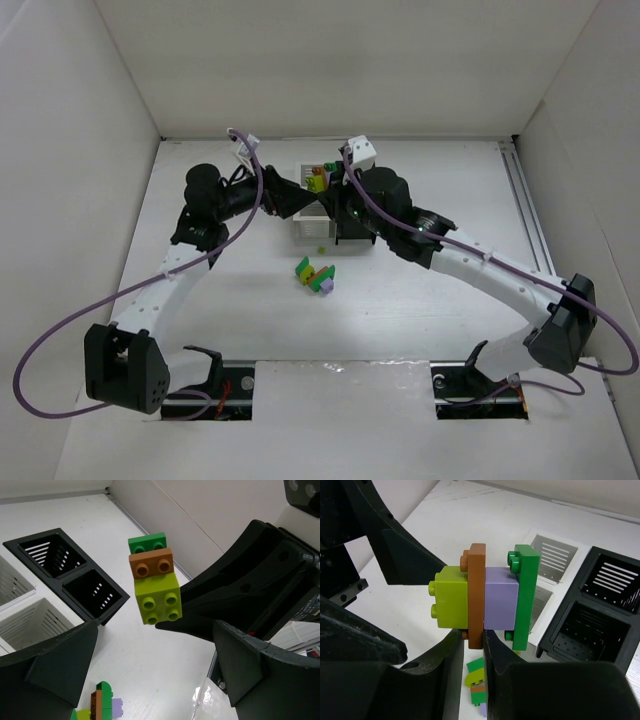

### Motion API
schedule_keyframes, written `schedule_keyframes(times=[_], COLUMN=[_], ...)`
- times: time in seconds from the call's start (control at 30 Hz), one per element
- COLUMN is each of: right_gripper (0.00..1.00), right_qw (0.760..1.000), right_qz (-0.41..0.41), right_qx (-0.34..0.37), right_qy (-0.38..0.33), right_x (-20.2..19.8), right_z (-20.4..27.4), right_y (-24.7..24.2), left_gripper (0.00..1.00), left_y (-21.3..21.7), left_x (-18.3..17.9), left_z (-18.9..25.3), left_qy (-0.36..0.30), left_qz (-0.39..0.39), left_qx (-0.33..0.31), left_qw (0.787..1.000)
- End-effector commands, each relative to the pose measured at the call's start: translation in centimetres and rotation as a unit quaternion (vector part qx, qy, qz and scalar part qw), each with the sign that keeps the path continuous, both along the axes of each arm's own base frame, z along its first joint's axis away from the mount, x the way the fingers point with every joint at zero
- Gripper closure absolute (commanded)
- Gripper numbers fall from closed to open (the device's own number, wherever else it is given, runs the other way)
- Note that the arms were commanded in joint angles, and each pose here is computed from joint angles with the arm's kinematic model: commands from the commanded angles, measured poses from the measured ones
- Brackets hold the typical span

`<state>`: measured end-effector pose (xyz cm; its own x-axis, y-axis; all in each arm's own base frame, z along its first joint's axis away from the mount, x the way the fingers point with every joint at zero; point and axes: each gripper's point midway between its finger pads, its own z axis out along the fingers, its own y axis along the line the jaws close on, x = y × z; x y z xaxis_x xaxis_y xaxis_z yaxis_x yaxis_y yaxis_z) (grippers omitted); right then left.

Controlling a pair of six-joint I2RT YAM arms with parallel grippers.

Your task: Sort the legos into containers by color

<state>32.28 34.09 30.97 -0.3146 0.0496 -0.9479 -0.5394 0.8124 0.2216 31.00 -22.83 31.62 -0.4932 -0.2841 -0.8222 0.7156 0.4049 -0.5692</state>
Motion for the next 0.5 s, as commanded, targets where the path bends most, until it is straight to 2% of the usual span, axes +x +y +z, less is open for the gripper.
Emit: schedule_keyframes(times=[0.0,0.17,0.47], right_gripper=[1.00,1.00,1.00], right_qw=[0.999,0.999,0.999], right_qz=[0.020,0.026,0.016], right_qx=[0.041,0.034,0.035], right_qy=[-0.025,-0.024,-0.036], right_x=[-0.5,-0.6,-0.8], right_z=[3.4,3.0,3.5], right_y=[1.5,1.9,2.4], left_gripper=[0.02,0.03,0.22], left_y=[-0.5,-0.3,-0.4], left_x=[-0.6,-0.1,0.3], left_z=[4.0,4.5,3.4], left_qy=[-0.063,-0.067,-0.053], left_qz=[-0.021,-0.006,-0.006], left_qx=[-0.019,-0.021,-0.017], left_qw=[0.998,0.998,0.998])
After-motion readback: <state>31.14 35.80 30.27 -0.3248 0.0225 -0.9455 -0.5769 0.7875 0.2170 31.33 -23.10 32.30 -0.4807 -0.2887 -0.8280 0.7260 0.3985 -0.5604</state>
